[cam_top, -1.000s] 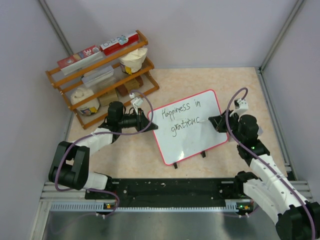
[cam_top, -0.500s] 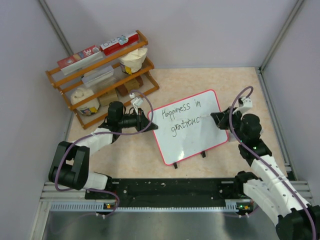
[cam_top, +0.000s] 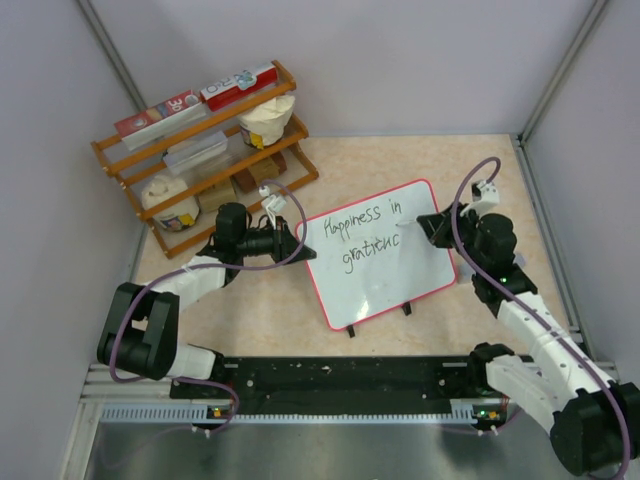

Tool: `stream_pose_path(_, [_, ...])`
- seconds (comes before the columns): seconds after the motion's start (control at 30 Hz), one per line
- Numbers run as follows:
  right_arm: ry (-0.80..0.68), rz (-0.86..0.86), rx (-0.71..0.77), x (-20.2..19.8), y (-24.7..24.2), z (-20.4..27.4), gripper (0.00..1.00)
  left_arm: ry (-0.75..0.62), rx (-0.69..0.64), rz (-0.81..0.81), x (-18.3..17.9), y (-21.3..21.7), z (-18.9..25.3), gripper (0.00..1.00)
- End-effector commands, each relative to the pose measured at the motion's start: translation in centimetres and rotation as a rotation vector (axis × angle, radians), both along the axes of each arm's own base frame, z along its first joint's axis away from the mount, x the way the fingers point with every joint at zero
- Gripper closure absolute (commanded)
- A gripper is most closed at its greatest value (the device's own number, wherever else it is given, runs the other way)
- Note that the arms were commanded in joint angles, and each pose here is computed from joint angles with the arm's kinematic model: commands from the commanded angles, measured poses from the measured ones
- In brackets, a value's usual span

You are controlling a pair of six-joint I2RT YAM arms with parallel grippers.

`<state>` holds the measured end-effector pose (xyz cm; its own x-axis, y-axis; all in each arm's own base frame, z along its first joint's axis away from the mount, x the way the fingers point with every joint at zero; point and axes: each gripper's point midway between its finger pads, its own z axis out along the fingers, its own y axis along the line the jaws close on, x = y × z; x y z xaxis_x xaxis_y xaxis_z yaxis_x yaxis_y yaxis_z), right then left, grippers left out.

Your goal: Write a sentence on the whiteboard

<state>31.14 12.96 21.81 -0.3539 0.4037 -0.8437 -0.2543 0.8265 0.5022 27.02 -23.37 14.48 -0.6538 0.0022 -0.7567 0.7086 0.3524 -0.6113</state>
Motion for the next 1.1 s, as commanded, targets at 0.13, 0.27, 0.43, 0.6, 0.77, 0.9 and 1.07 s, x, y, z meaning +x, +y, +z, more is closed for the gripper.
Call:
stream_pose_path(0.13, [-0.046,0.012,0.015,0.2,0.4,1.5,1.0,-0.059,0.091,-0.024,-0.3,0.1,-2.9,1.0])
stream_pose_path(0.27, [-0.022,0.015,-0.002,-0.2,0.3,0.5,1.0,-0.06,0.091,-0.026,-0.3,0.1,-2.9,1.0])
stream_pose_path(0.43, [-0.005,0.021,-0.015,-0.9,0.1,-0.2,1.0,-0.062,0.092,-0.023,-0.3,0.1,-2.9,1.0])
stream_pose_path(0.6, [0.014,0.029,-0.026,-1.5,0.1,-1.1,1.0,-0.06,0.092,-0.024,-0.3,0.1,-2.8,1.0])
stream_pose_path(0.77, [0.025,0.035,-0.032,-2.1,0.0,-1.6,1.0,-0.059,0.093,-0.023,-0.3,0.1,-2.9,1.0])
stream_pose_path(0.9, [0.037,0.036,-0.038,-2.5,-0.1,-2.2,1.0,-0.063,0.092,-0.023,-0.3,0.1,-2.8,1.0])
stream_pose_path(1.07, [0.045,0.039,-0.042,-2.8,-0.2,-2.6,1.0,-0.064,0.089,-0.027,-0.4,0.1,-2.7,1.0])
